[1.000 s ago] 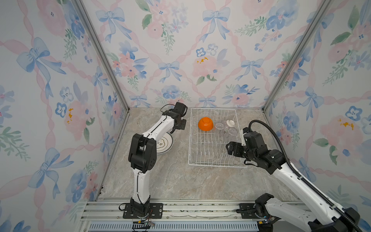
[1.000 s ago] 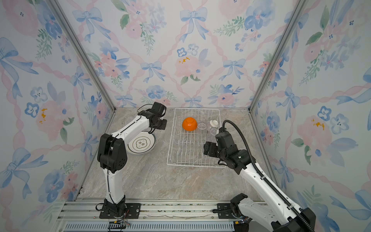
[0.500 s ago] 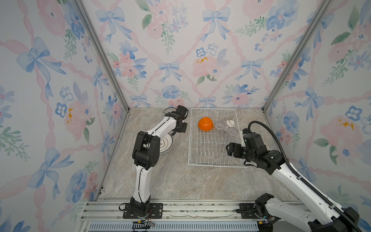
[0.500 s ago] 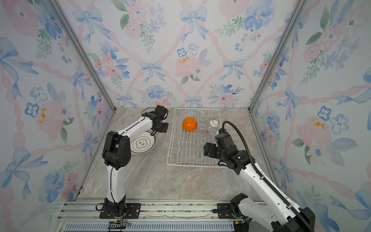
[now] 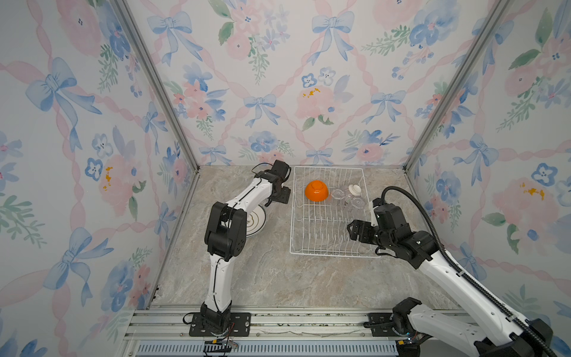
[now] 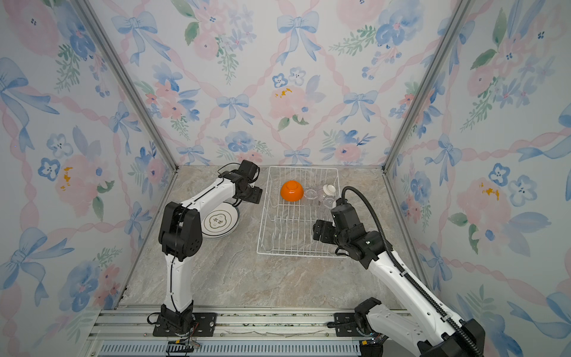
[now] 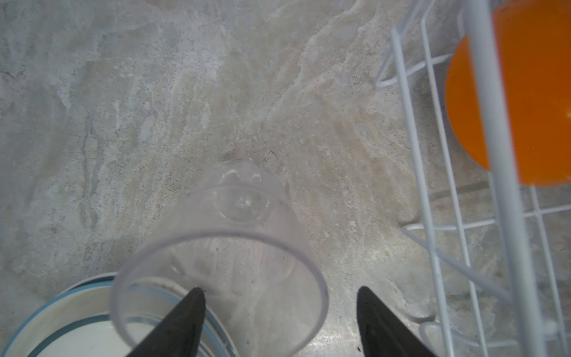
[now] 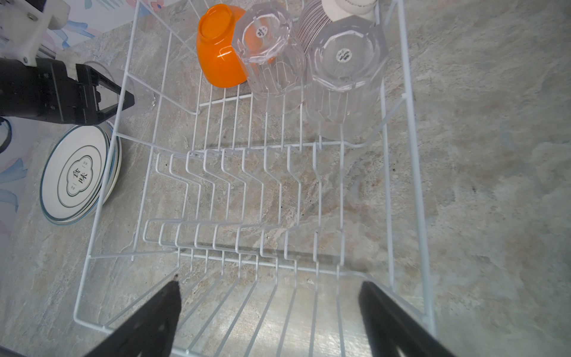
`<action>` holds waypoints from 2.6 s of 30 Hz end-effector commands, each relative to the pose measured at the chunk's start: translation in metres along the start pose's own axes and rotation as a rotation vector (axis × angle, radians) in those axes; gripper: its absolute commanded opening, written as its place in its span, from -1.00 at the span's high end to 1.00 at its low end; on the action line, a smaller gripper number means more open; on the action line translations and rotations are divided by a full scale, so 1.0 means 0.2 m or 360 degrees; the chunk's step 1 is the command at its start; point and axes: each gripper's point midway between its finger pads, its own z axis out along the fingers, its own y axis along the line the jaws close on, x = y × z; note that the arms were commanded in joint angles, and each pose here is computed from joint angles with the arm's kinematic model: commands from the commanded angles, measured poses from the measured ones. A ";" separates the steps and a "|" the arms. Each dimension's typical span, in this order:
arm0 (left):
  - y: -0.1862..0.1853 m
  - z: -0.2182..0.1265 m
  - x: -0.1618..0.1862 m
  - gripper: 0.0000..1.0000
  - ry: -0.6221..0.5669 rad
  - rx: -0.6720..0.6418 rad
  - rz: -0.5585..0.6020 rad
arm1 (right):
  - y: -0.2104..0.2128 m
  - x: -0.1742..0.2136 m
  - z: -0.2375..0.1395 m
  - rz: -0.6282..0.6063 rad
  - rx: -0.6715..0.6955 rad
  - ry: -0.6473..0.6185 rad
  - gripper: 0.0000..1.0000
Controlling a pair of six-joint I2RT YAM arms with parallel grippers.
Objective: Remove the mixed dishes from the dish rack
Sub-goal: 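Lower the clear glass onto the table beside the plate stack and open the left gripper, then move the right gripper over the octagonal clear glass in the rack while the left withdraws, then grasp the octagonal clear glass with the right gripper and lift it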
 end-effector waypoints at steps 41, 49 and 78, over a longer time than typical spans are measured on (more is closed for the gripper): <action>-0.20 -1.07 0.11 -0.96 -0.0890 0.0286 -0.0110 | 0.03 -0.41 0.35 -0.0029 0.0132 0.0024 -0.68; -0.11 -1.12 0.33 -0.96 -0.0955 0.0318 -0.0211 | 0.12 -0.49 0.57 0.0007 0.0088 0.0071 -0.66; 0.02 -1.30 0.44 -0.96 -0.1216 0.0356 -0.0353 | 0.13 -0.55 0.99 -0.0262 0.0279 0.0078 -0.61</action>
